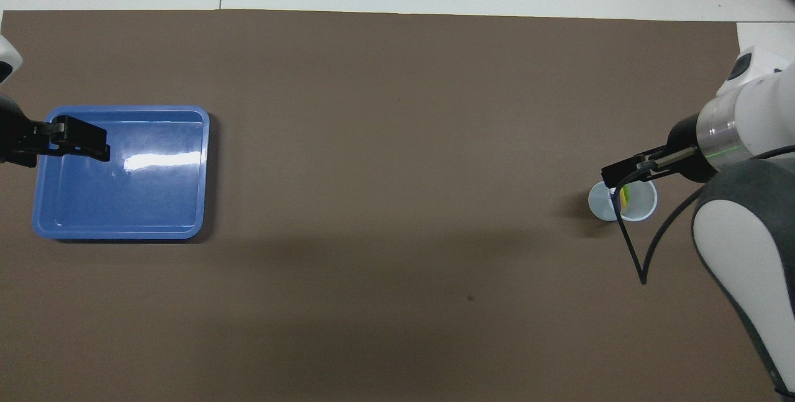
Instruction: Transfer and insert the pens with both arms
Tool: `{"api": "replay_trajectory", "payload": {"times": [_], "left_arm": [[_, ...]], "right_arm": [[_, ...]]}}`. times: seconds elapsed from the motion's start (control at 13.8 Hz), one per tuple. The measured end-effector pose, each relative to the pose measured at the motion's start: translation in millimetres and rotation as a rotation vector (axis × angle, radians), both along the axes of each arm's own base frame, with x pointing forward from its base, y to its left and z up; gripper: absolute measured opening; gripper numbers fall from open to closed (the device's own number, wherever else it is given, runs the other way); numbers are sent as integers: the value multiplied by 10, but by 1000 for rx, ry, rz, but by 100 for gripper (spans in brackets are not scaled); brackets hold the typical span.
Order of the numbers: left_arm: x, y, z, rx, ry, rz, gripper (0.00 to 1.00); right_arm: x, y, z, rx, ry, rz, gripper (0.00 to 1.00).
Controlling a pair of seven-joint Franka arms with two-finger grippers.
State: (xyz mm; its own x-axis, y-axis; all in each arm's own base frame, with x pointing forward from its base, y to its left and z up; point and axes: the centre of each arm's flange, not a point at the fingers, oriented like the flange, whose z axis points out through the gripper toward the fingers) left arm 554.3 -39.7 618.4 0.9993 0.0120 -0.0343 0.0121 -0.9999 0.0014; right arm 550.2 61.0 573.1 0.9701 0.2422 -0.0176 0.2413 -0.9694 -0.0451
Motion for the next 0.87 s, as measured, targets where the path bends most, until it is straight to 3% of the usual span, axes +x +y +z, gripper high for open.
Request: {"api": "replay_trajectory", "payload": {"times": [0.87], "left_arm": [[-1, 33, -3, -4, 3, 6, 100]], "right_arm": [[-14, -51, 31, -14, 13, -4, 100]]}}
